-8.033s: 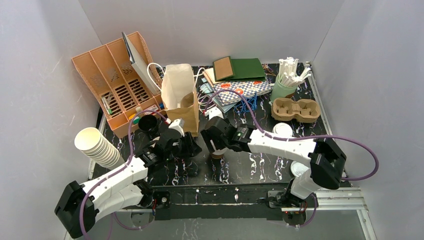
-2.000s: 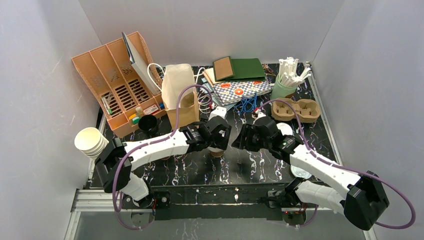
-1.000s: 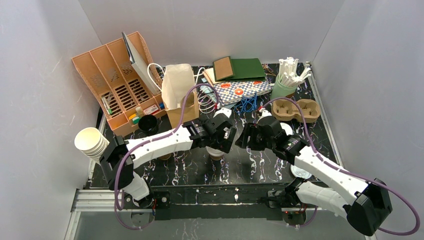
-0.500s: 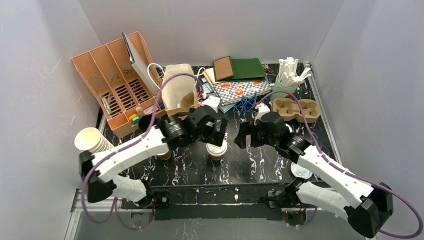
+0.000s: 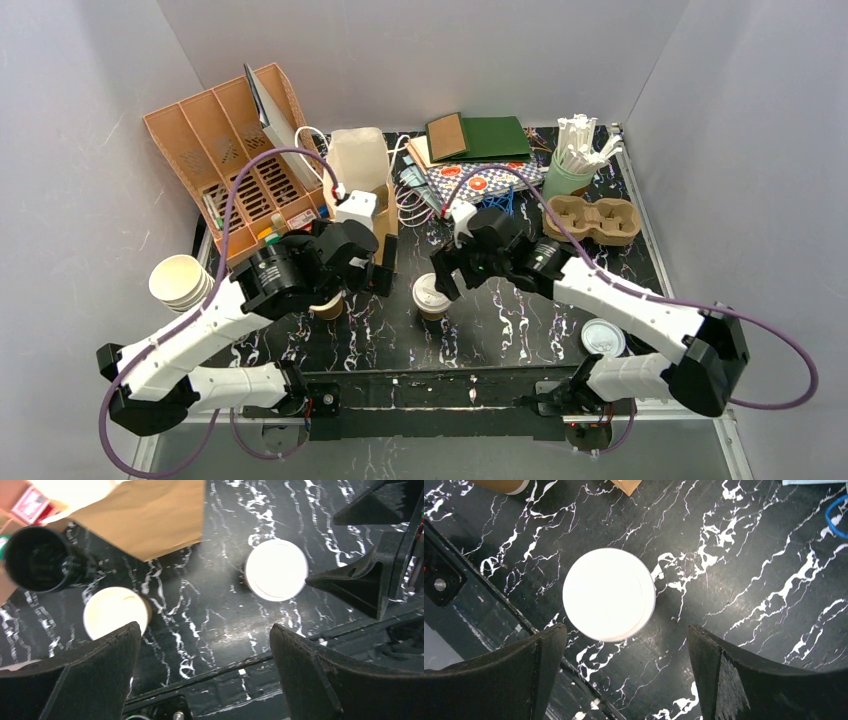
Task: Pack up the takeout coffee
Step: Close the cup lid on the coffee cup, then move the coffee cup to the center of the board.
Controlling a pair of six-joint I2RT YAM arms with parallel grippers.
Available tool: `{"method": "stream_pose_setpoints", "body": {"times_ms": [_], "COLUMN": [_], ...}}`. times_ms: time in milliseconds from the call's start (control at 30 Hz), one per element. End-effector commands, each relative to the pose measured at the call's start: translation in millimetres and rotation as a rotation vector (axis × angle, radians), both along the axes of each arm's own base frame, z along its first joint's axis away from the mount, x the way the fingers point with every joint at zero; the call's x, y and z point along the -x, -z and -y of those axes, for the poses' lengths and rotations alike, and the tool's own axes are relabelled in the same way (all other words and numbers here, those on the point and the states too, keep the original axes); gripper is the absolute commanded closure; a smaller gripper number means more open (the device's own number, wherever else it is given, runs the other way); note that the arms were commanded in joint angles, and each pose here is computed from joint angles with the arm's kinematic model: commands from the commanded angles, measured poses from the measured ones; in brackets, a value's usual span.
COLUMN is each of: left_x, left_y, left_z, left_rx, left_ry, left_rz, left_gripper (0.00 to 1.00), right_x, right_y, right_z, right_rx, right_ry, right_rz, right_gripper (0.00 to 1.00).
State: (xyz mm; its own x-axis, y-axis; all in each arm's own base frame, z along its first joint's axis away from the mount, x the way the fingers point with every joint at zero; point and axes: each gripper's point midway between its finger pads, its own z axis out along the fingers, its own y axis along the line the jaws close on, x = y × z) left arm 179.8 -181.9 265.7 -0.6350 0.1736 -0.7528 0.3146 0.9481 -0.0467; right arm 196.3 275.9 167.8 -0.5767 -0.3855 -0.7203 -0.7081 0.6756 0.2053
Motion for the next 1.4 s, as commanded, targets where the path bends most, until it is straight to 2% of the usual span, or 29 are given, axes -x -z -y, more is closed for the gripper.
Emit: {"method": "stream_pose_setpoints", "body": {"times_ms": [0,333,1133,1367], "left_x": [-4,-11,-10,-9], "left_y": [-16,-31,-30,-29], "left_z": [-49,-79,-93,-94], "left_rx": [-0.073,-0.090,-0.129,-0.129], "left_ry": [-0.132,-0.237,-0.262,-0.262], "left_rz": [0.070,0.156,0.176,0.178], "left_gripper": [0.02,0.02,0.02,0.02], "right_x": [-5,-1,10,7], "right_y": [-5,13,37,41], "right_z": [-16,-35,-52,-51], "right_rx": [0.087,0.210,0.266,0.291], "right_ry": [-0.036,-0.066,-0.120,-0.104], "right_rz": [0.058,0.056,0.000,0.003], "right_gripper": [0.02,0.02,0.02,0.09]}}
